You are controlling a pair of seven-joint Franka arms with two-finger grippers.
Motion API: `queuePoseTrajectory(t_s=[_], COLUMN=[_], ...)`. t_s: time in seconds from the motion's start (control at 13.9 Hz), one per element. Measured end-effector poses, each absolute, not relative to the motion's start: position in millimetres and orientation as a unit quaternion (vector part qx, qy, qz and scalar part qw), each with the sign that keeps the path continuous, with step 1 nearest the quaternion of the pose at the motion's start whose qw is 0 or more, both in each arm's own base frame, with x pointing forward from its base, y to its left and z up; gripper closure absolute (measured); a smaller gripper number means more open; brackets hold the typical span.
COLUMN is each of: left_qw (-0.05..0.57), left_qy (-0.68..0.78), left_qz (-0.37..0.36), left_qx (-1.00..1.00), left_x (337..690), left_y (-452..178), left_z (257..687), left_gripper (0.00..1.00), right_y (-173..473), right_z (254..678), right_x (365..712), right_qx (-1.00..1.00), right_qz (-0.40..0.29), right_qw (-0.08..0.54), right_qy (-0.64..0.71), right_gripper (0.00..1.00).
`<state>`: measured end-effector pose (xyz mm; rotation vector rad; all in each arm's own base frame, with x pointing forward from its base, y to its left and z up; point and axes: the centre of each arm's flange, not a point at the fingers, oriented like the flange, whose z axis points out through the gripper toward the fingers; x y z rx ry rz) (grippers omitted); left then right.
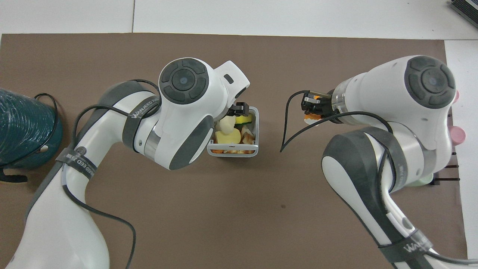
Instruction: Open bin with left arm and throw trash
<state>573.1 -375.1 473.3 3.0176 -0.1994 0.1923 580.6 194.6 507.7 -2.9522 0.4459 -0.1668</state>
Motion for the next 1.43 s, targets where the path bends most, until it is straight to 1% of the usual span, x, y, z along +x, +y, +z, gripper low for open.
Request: queuePoseTrajectory(t_s=[0.07,0.14,0.36,0.57,0.79,1.0,1.43], left_qw=[0.051,0.045,0.023,0.017,0.013,0.009,0.006], left_qy=[-0.055,-0.048,-0.055,-0.061,-0.088,-0.089,-0.095], left_qz=[0.060,0.054,0.021,0.016,0.022,0.019,-0.003], left_qx=[0.995,0.996,0.998,0.998,0.996,0.996,0.995], left_x=[582.1,592.8,619.8,630.8,621.0,608.4,580.0], left_y=[-358.5,-336.0,-253.4,-188.2,-127.7,-84.3,-73.7], left_z=[477.8,483.3,504.3,535.4,579.8,606.8,631.9], left_gripper=[0.07,0.08,0.08,0.07,0.07,0.07,0.06], right_y=[203.9,211.1,248.2,298.5,331.1,337.9,357.6], right_z=[509.7,510.5,509.4,496.7,475.7,460.2,429.0], right_x=[578.1,576.3,569.4,558.6,552.1,559.1,556.0], right_qx=[-0.984,-0.984,-0.979,-0.974,-0.975,-0.973,-0.976], right_qz=[-0.054,-0.052,-0.057,-0.061,-0.056,-0.059,-0.036], right_qw=[0.085,0.095,0.126,0.147,0.156,0.164,0.159], right_qy=[0.145,0.144,0.150,0.161,0.151,0.151,0.147], right_gripper=[0.65,0.65,0.65,0.65,0.65,0.65,0.65])
